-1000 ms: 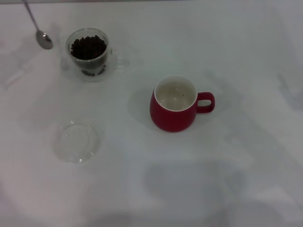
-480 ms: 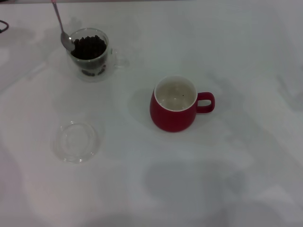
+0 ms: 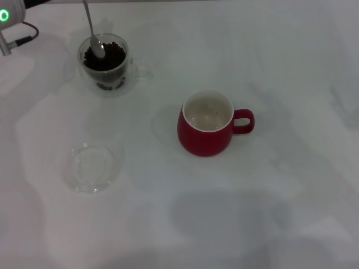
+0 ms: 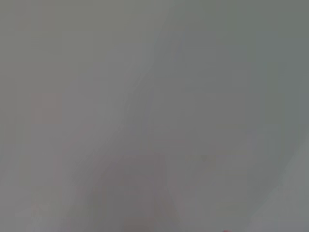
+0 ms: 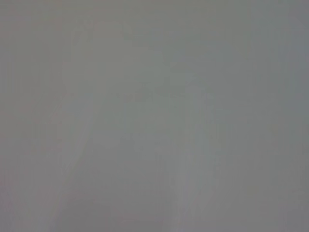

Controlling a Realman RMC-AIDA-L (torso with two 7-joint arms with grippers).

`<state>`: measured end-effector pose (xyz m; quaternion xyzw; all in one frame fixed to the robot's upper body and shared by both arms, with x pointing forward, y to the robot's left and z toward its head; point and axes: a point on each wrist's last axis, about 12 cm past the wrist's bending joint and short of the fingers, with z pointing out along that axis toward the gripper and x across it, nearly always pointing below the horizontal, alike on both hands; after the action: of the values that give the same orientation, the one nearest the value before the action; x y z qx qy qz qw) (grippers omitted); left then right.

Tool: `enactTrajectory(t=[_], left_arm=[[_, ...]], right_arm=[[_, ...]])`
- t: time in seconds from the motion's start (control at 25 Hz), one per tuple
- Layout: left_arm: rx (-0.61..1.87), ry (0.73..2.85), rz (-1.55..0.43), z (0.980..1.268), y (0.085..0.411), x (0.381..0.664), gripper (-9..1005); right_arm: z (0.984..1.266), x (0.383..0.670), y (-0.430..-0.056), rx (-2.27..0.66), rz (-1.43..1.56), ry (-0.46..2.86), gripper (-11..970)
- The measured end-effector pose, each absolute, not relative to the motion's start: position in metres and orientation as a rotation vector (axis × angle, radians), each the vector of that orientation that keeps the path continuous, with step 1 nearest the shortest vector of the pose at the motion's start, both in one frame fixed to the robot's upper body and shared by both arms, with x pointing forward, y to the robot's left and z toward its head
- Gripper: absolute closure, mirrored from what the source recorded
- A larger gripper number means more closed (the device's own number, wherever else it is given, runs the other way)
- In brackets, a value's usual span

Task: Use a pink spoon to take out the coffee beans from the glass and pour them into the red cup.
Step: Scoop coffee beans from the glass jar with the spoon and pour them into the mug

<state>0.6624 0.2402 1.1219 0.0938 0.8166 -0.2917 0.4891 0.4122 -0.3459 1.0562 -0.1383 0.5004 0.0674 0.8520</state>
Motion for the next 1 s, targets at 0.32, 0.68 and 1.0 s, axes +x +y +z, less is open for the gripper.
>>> enactTrajectory(t=[0.32,0.68,1.0], left_arm=[[0.147,2.017,-0.736,1.105,0.238,0.655,866],[0.064,2.055,-0.784,1.091,0.240,0.647,865],[-0.016,2.069,-0.813,1.079,0.247,0.638,866]], right_arm=[[1.057,0.414,-0.348,-0.296,0.138,1.057,224],[1.056,0.416,-0.350,-0.297,0.148,1.076,223],[1.055,0.418,-0.350,-0.297,0.151,1.090,224]])
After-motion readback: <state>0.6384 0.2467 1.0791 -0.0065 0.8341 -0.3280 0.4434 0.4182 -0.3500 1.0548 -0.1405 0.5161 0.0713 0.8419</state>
